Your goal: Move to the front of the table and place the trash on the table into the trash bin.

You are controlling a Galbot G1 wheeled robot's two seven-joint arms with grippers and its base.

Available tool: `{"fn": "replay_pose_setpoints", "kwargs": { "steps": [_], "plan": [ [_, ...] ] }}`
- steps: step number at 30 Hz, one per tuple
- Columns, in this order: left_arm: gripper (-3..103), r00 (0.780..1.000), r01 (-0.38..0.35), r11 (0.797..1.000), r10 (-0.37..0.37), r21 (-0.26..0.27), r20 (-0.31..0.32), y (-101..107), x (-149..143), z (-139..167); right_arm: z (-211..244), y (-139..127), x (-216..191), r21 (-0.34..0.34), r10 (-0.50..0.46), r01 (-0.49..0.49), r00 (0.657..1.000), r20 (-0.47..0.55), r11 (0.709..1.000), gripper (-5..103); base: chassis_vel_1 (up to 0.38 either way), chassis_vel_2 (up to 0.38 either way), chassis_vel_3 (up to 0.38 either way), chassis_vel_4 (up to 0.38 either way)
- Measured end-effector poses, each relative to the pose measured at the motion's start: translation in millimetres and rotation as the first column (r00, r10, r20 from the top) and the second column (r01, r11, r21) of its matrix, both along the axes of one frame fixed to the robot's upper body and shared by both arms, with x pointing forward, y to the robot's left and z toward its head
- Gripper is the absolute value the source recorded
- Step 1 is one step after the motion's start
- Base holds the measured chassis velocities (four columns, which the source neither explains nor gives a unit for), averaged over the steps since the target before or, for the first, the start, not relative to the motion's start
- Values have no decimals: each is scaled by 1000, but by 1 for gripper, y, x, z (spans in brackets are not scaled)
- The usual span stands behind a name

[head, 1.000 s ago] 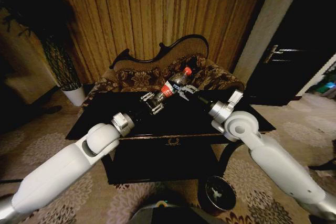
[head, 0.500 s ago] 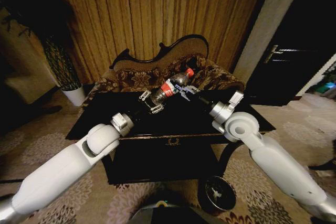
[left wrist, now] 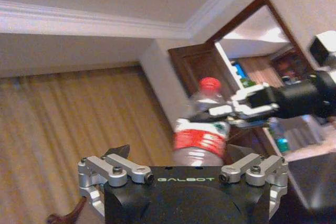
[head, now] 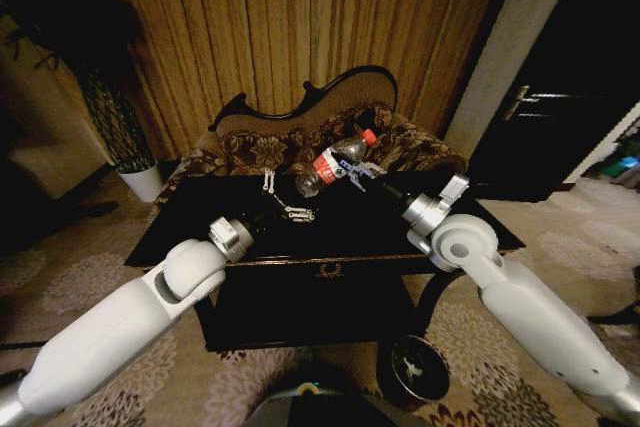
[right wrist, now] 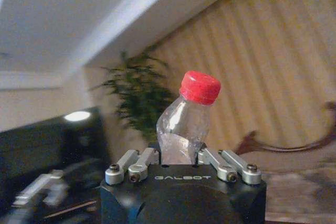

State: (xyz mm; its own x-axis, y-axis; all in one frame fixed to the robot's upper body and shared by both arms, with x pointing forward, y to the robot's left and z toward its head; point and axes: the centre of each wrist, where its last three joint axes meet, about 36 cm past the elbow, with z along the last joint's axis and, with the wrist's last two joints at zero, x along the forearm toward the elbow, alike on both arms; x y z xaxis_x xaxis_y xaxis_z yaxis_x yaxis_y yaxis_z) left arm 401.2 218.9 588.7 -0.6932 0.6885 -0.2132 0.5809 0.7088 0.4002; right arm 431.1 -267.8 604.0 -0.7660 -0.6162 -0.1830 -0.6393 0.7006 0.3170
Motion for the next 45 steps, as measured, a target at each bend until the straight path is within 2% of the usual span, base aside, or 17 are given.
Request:
{"fn": "replay_pose_setpoints", "kwargs": {
  "steps": [6,8,9,11,14,15,18,19,21,22,23,26,27,30,32,37,45],
  "plan": [
    [100,995,-94,995,94,-23,-18,18,0,3,-2,-5,0,-116,-204,203,979,0,972,27,0,0,0,0],
    [100,984,-178,982,175,-67,-43,31,3,7,-11,-11,0,-196,-356,350,934,5,916,27,0,0,0,0],
    [100,984,-178,982,175,-67,-43,31,3,7,-11,-11,0,-196,-356,350,934,5,916,27,0,0,0,0],
    [100,967,-252,962,245,-108,-76,38,5,11,-19,-16,0,-240,-437,430,899,29,870,27,0,0,0,0],
    [100,912,-406,900,389,-155,-133,66,10,19,-30,-29,-3,-287,-509,504,858,61,815,27,0,0,0,0],
    [100,912,-406,900,389,-155,-133,66,10,19,-30,-29,-3,-287,-509,504,858,61,815,27,0,0,0,0],
    [100,844,-533,833,510,-148,-167,107,8,15,-37,-44,-6,-320,-562,556,823,84,767,27,0,0,0,0],
    [100,844,-533,833,510,-148,-167,107,8,15,-37,-44,-6,-320,-562,556,823,84,767,27,0,0,0,0],
    [100,801,-593,792,563,-144,-205,130,4,14,-39,-52,-8,-331,-581,573,809,87,749,27,0,0,0,0],
    [100,767,-636,758,600,-143,-227,147,1,16,-39,-57,-10,-339,-594,584,800,88,737,27,0,0,0,0],
    [100,767,-636,758,600,-143,-227,147,1,16,-39,-57,-10,-339,-594,584,800,88,737,27,0,0,0,0],
    [100,698,-710,690,666,-137,-262,180,-8,19,-36,-68,-14,-345,-619,610,779,98,713,27,0,0,0,0],
    [100,698,-710,690,666,-137,-262,180,-8,19,-36,-68,-14,-345,-619,610,779,98,713,27,0,0,0,0],
    [100,655,-742,661,680,-111,-329,191,-22,25,-32,-76,-20,-356,-635,625,765,104,695,27,0,0,0,0],
    [100,648,-745,658,678,-107,-346,192,-28,28,-31,-78,-23,-361,-640,629,761,105,689,27,0,0,0,0],
    [100,620,-772,619,685,-141,-383,185,-42,43,-25,-87,-40,-370,-658,646,744,112,668,27,0,0,0,0],
    [100,613,-776,616,690,-132,-384,180,-49,47,-24,-84,-62,-372,-655,639,749,101,673,27,0,0,0,0]
  ]
}}
